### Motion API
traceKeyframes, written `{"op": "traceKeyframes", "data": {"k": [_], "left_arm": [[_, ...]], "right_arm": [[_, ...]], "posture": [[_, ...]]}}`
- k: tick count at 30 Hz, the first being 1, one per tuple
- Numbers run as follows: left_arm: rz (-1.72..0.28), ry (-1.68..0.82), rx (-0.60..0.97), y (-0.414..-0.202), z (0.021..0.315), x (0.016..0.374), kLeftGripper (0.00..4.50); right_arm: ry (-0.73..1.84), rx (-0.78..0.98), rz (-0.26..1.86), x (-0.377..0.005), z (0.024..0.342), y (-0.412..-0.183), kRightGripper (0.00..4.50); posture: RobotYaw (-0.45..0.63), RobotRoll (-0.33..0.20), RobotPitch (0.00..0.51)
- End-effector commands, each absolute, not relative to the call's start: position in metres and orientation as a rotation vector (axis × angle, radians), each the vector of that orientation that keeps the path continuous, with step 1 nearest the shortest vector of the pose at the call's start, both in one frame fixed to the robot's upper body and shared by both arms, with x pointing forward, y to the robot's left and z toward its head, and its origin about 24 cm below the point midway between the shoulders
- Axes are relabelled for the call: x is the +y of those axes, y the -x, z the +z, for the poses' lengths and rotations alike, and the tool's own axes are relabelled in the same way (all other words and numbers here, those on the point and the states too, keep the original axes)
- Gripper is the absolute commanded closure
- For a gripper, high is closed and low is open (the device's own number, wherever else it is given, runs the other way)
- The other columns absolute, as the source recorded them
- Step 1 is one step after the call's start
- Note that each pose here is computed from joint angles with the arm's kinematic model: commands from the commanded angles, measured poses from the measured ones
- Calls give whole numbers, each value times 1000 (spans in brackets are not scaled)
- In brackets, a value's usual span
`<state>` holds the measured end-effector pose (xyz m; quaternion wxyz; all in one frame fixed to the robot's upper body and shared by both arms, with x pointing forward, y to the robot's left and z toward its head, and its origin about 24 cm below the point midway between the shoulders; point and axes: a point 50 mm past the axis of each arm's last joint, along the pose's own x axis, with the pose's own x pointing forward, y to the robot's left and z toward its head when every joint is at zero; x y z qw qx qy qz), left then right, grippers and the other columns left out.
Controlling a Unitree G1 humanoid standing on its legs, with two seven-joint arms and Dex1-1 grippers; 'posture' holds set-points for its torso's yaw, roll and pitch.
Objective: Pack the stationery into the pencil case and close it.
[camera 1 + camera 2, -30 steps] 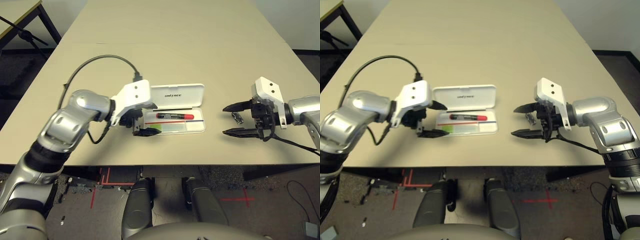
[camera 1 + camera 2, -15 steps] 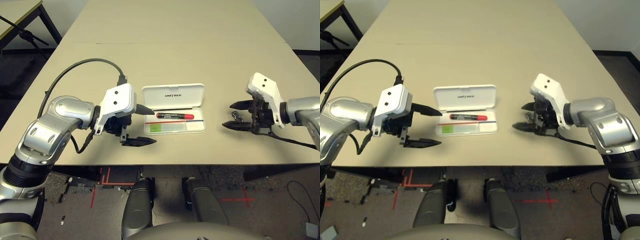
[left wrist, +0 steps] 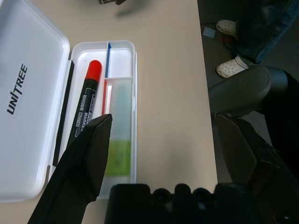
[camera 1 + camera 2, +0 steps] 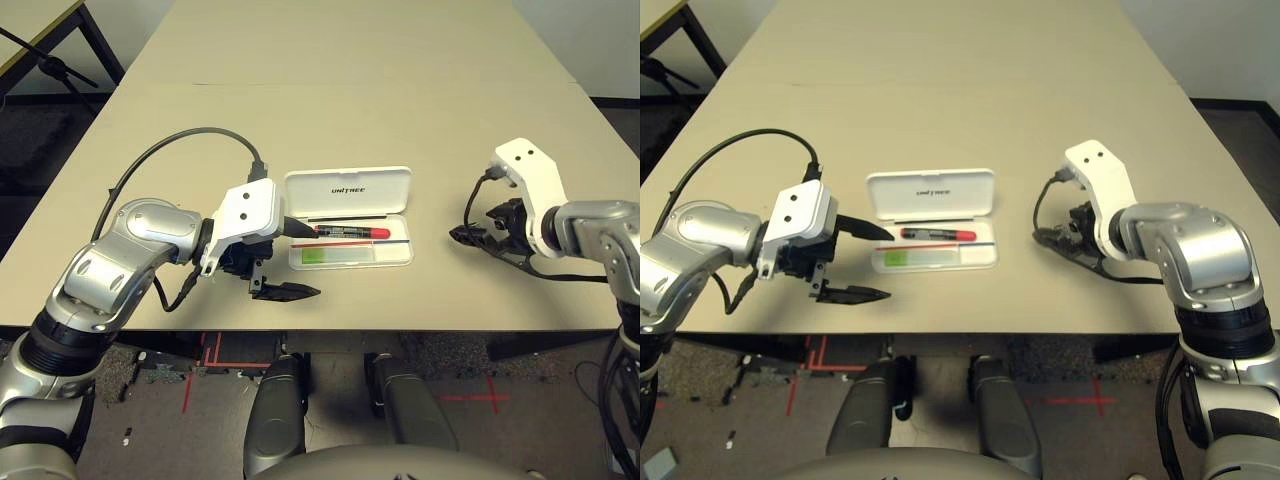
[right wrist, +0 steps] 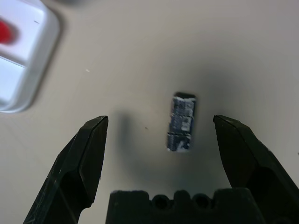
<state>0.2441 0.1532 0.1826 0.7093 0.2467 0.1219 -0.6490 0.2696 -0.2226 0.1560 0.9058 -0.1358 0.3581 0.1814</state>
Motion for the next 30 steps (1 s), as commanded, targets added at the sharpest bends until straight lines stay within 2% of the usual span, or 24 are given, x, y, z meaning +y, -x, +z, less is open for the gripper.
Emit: {"op": "traceKeyframes", "data": {"k": [1,17,20,30], "left_arm": [[-1455,-566,268,-243,181,150,72],[-1449,-582,276,-240,182,151,72],[-1447,-583,279,-240,182,152,0],[-1450,-579,287,-239,181,152,0]], "right_arm": [[301,749,348,-227,149,-269,0],[279,777,371,-225,122,-281,0],[280,775,370,-225,120,-282,650],[358,750,417,-232,136,-282,4144]], "posture": [[-7,0,199],[23,0,186],[23,0,186],[27,0,192]]}}
